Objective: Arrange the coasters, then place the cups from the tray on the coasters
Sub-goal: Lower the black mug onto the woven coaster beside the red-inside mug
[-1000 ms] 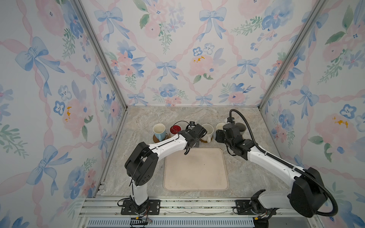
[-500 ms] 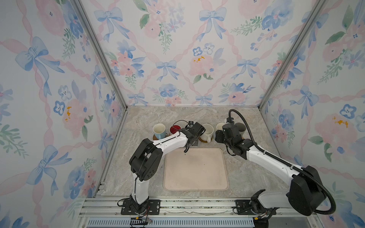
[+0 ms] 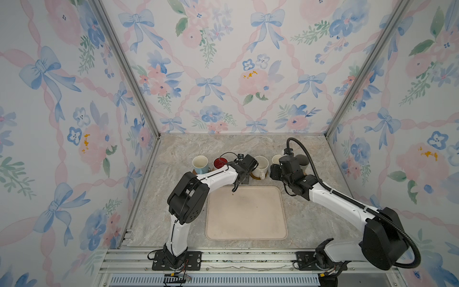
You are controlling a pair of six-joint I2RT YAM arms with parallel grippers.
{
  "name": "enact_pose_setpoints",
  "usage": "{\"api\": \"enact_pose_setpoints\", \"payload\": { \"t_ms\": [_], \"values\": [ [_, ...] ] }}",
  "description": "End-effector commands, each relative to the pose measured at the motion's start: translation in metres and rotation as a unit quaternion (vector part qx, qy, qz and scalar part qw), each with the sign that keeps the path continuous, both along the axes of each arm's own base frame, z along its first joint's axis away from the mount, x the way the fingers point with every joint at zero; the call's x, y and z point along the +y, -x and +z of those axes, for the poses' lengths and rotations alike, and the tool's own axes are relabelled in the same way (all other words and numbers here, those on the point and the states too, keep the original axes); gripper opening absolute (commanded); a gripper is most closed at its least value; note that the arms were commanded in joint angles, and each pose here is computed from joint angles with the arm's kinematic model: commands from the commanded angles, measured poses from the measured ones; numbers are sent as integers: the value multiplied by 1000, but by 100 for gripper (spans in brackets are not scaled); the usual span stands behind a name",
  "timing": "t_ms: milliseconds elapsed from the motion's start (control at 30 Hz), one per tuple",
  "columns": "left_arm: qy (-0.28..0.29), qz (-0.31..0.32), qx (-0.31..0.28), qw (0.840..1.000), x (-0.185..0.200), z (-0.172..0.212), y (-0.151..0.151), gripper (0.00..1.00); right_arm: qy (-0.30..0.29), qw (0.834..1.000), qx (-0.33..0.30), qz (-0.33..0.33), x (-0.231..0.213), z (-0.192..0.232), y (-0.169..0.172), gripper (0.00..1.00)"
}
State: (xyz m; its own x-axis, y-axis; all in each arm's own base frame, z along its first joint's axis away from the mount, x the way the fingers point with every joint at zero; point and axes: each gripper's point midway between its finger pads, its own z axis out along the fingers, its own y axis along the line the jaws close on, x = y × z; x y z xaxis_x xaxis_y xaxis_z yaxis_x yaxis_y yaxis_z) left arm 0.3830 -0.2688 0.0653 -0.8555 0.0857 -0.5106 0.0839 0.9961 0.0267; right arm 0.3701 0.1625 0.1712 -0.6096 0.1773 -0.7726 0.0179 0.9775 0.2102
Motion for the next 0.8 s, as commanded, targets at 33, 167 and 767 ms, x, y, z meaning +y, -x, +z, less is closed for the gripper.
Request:
{"api": "enact_pose_setpoints", "payload": {
  "t_ms": [33, 167, 767],
  "values": [
    [16, 1, -37, 999, -8, 19, -19, 0, -8, 1000, 1, -8, -2, -2, -5, 61],
    [15, 1, -37, 999, -8, 18, -20, 0, -9, 1000, 0, -8, -2, -1, -5, 61],
    [9, -3, -29, 1000, -5, 11, -20, 9, -9, 1000, -2, -6, -2, 1, -4, 61]
  ]
}}
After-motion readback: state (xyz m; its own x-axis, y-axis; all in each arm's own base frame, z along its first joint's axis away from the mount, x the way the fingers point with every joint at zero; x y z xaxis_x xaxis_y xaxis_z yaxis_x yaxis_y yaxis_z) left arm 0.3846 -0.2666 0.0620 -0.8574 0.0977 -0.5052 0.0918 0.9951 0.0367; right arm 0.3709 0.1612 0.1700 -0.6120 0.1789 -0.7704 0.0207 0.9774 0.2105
